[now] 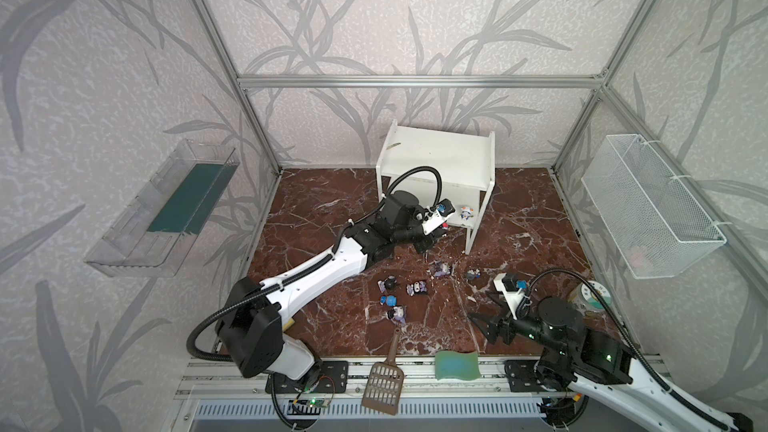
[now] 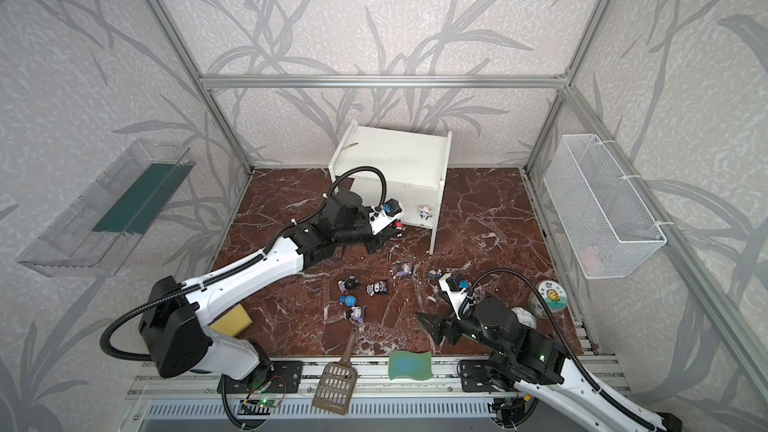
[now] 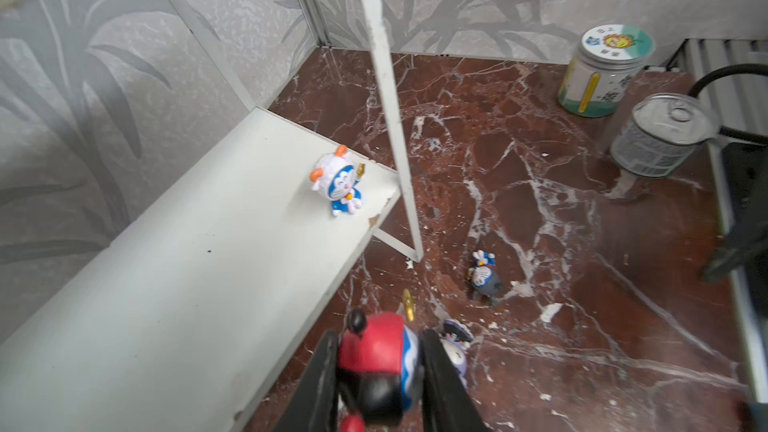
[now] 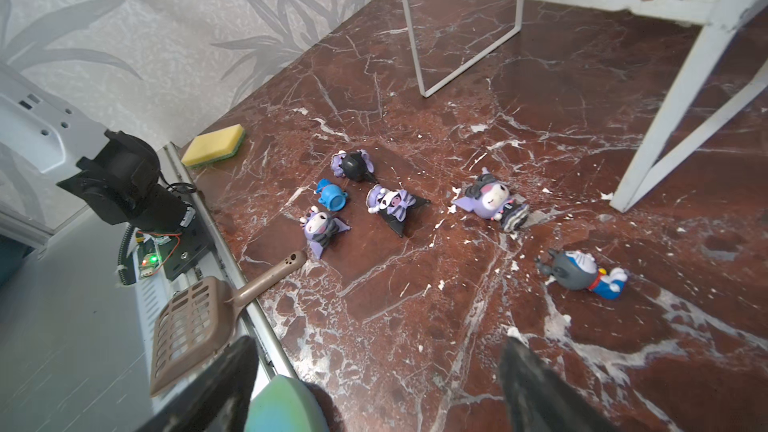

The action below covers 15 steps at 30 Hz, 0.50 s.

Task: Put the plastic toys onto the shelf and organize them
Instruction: 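Carry the red-hat figure into the lower shelf while the right gripper withdraws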

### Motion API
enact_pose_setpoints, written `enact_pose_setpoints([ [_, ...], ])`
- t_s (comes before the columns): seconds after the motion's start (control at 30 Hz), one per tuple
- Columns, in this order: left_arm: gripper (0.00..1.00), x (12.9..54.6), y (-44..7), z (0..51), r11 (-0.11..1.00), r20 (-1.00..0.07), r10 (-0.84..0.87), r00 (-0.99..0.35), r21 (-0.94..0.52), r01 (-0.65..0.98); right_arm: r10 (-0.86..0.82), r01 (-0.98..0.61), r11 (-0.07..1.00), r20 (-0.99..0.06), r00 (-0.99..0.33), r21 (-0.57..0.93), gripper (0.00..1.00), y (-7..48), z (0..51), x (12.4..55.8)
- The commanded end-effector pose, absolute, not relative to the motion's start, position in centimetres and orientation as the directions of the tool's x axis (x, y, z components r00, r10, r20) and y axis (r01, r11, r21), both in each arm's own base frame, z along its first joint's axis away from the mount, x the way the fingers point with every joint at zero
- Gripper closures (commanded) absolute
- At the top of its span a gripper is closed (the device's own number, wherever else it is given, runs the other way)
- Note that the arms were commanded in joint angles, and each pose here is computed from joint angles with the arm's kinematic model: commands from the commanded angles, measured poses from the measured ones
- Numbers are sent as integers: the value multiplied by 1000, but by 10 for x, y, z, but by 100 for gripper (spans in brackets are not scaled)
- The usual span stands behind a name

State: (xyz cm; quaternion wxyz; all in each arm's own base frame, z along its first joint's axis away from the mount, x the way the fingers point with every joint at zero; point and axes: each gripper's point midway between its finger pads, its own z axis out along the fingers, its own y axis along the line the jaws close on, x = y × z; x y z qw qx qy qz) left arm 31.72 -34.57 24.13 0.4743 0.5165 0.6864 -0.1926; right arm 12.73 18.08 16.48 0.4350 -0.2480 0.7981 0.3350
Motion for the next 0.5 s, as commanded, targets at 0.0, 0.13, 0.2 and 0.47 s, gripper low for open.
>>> enact_pose_setpoints([
  [0.0, 71, 340, -351, 255, 375, -835, 543, 88, 335, 864, -109, -665, 683, -858, -503, 303, 10, 175, 167, 131],
  [0.13, 71, 356, -357, 250, 381, -832, 545, 104, 356, 853, -106, -657, 692, -858, -503, 299, 10, 174, 166, 132],
  [0.2, 71, 363, -359, 250, 390, -834, 541, 107, 362, 847, -102, -656, 694, -861, -499, 297, 10, 173, 167, 133],
  [0.47, 72, 376, -370, 239, 388, -835, 540, 104, 356, 850, -100, -654, 695, -861, -498, 298, 10, 172, 166, 133],
])
